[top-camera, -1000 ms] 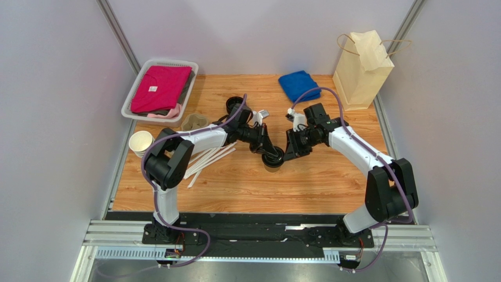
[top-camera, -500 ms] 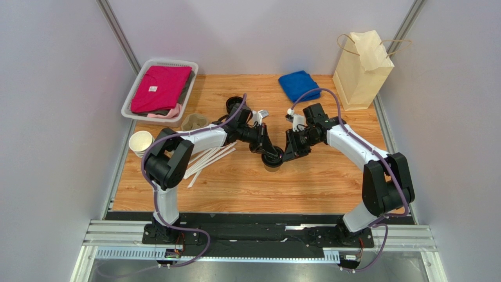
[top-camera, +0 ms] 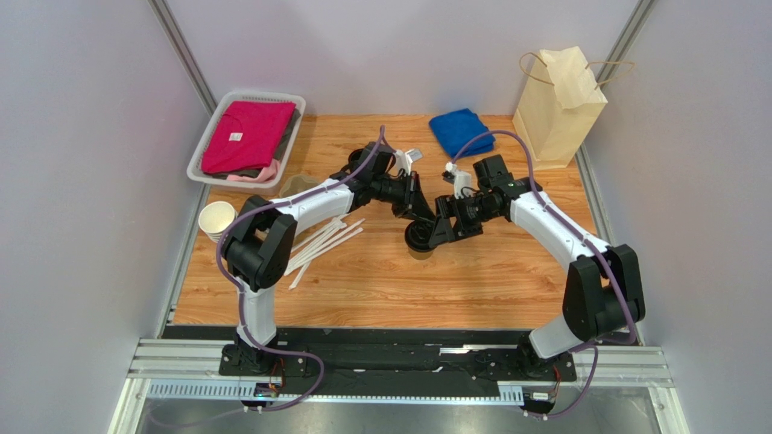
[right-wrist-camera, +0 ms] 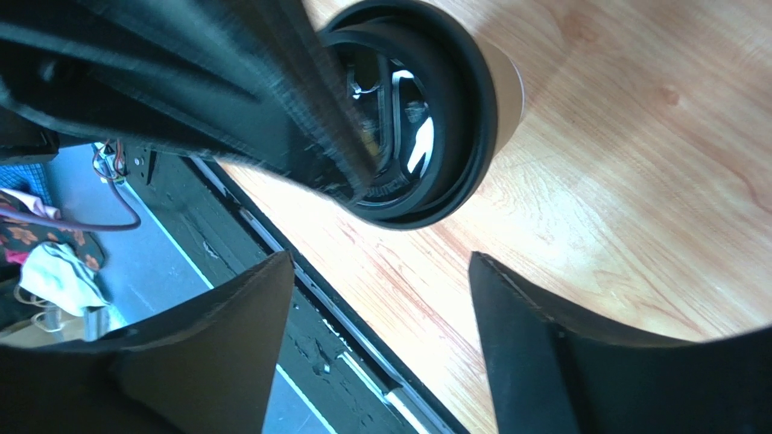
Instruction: Pack the takeout coffee
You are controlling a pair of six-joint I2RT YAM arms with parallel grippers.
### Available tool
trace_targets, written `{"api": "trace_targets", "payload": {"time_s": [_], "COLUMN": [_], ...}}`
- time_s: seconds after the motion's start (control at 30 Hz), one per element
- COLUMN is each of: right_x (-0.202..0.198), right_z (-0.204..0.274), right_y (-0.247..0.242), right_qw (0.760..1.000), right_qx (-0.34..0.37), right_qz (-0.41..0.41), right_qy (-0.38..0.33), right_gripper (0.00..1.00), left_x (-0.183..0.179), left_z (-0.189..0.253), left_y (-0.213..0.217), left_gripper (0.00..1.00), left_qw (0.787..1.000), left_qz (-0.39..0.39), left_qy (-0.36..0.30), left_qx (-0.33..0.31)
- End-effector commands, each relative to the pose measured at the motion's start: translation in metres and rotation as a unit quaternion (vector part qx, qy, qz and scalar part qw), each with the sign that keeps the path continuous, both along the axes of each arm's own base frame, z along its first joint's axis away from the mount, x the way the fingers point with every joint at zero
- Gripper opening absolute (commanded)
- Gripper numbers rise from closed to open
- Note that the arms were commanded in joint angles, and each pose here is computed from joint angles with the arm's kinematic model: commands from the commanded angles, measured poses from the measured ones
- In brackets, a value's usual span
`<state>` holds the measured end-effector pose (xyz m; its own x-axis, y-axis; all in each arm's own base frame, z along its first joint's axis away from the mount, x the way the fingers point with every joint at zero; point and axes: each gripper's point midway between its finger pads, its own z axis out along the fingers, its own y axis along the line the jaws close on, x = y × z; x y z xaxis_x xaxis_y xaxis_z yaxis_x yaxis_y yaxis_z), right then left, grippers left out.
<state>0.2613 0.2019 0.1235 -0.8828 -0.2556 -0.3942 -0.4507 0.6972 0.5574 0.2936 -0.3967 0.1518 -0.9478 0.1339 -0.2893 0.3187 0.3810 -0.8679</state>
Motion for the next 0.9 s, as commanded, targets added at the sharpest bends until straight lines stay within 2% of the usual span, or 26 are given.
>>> {"api": "trace_targets", "payload": {"time_s": [0.0,0.13,0.2,0.37,0.53,0.57,0.73,0.87], "right_x": [0.005,-0.004,-0.005,-0.017,-0.011,-0.011,0.002,0.02], "right_z": [0.039,0.035,0.028,-0.003,-0.022,-0.024,-0.037,-0.041], "right_y": [-0.001,-0.006,-0.007,-0.003,0.005,0.008,0.028,0.043], "right_qw": [0.997,0.997,0.997,0.997,0.995,0.995,0.99,0.988], "right_qx": [0.018,0.01,0.008,-0.027,-0.049,-0.049,-0.054,-0.053], "right_qz": [0.016,0.012,0.008,0.017,0.022,0.025,0.041,0.044], "right_qy": [-0.073,-0.075,-0.074,-0.068,-0.082,-0.085,-0.122,-0.138], "right_gripper": [0.78,0.79,0.79,0.8,0.8,0.8,0.8,0.79], "left_x": [0.004,0.008,0.012,0.029,0.045,0.046,0.049,0.046], "left_z": [0.033,0.059,0.068,0.089,0.099,0.101,0.104,0.11], "left_y": [-0.005,0.01,0.022,0.081,0.14,0.148,0.195,0.217], "left_gripper": [0.06,0.17,0.28,0.55,0.69,0.75,0.77,0.77], "left_qw": [0.999,0.998,0.997,0.992,0.981,0.979,0.967,0.96], "left_qz": [-0.008,0.01,0.026,0.087,0.143,0.15,0.201,0.219], "left_qy": [-0.041,-0.057,-0.058,-0.091,-0.132,-0.139,-0.155,-0.173], "left_qx": [-0.022,-0.038,-0.041,-0.031,-0.02,-0.018,-0.005,0.002]}}
